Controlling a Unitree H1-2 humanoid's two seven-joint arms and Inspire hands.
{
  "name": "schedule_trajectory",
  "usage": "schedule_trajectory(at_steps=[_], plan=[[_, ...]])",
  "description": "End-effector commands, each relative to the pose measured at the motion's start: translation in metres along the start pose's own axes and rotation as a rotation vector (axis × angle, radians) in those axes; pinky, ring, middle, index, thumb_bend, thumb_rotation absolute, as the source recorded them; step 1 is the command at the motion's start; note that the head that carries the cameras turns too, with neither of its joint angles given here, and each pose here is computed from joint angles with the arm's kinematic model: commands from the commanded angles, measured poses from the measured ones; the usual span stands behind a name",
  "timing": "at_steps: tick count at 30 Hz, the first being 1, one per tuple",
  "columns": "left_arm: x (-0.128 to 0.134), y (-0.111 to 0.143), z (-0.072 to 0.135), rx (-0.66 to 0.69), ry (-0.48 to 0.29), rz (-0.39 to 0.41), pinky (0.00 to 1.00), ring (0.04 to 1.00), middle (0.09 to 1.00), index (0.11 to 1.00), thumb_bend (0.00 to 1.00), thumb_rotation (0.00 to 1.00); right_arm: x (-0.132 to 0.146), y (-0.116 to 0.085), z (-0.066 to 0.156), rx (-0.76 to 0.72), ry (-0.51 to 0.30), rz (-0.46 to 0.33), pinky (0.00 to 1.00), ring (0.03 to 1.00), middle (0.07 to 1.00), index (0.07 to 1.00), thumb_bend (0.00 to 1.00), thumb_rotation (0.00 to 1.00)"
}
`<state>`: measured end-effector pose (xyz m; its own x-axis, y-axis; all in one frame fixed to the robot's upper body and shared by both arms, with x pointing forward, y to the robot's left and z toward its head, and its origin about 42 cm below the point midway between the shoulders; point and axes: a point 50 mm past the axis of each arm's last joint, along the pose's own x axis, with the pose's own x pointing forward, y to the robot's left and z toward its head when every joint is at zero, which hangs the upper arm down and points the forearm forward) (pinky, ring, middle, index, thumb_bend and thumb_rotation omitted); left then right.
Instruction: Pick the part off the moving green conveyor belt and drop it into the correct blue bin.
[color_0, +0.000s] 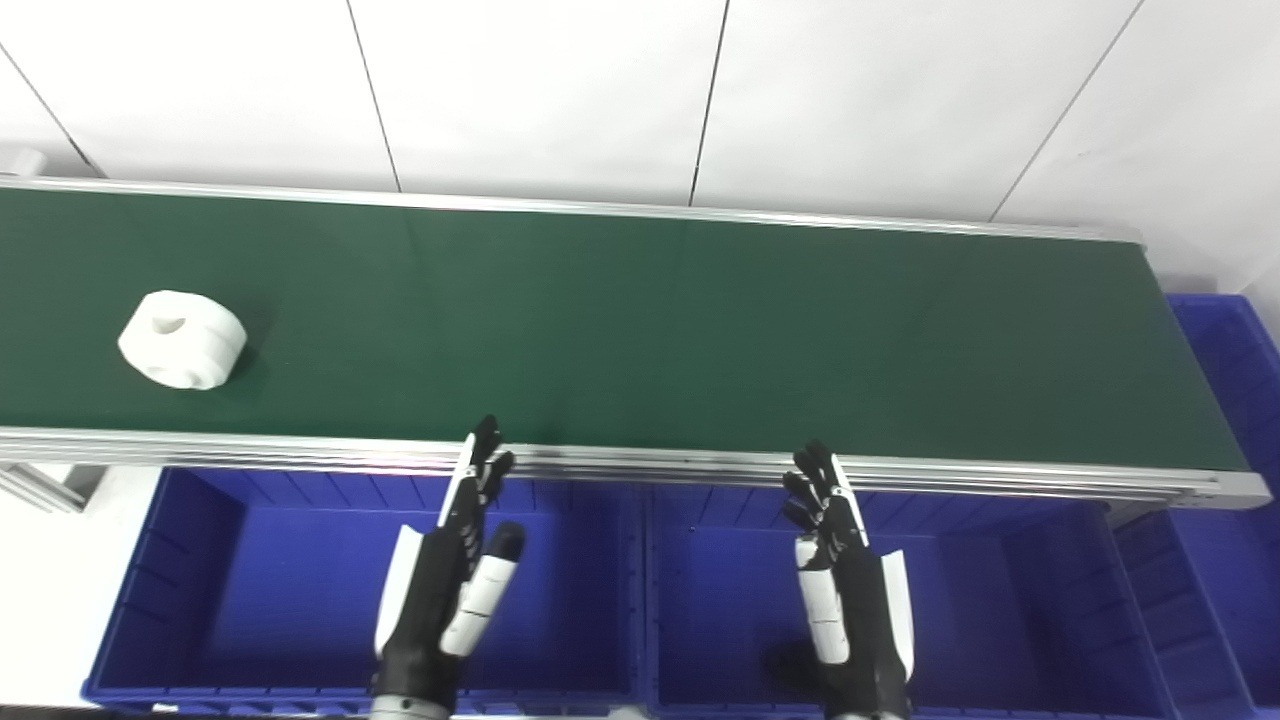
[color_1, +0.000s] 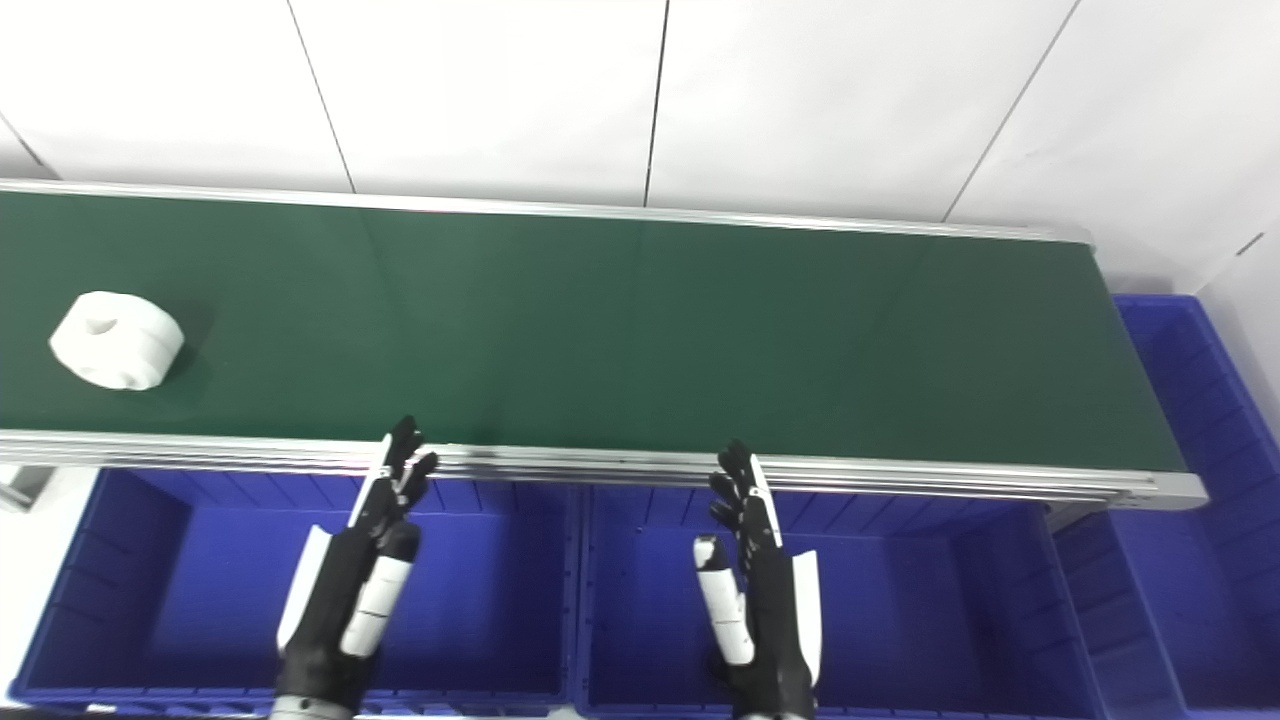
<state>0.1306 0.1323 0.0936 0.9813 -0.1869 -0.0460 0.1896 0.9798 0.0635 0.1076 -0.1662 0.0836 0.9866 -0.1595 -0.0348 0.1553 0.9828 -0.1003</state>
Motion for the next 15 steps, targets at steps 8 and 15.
schedule_trajectory(at_steps=[8, 15], plan=[[0.009, -0.026, 0.000, -0.005, -0.070, 0.009, 0.85, 0.898, 0.958, 0.979, 0.51, 0.73, 0.002, -0.025, -0.005, 0.014, -0.048, 0.038, 0.93, 0.948, 0.977, 1.000, 0.59, 1.00], [0.015, -0.040, -0.002, -0.050, -0.060, 0.013, 0.84, 0.897, 0.952, 0.955, 0.61, 0.70, 0.007, -0.039, -0.016, 0.007, -0.037, 0.066, 0.97, 0.967, 0.994, 1.000, 0.53, 1.00]])
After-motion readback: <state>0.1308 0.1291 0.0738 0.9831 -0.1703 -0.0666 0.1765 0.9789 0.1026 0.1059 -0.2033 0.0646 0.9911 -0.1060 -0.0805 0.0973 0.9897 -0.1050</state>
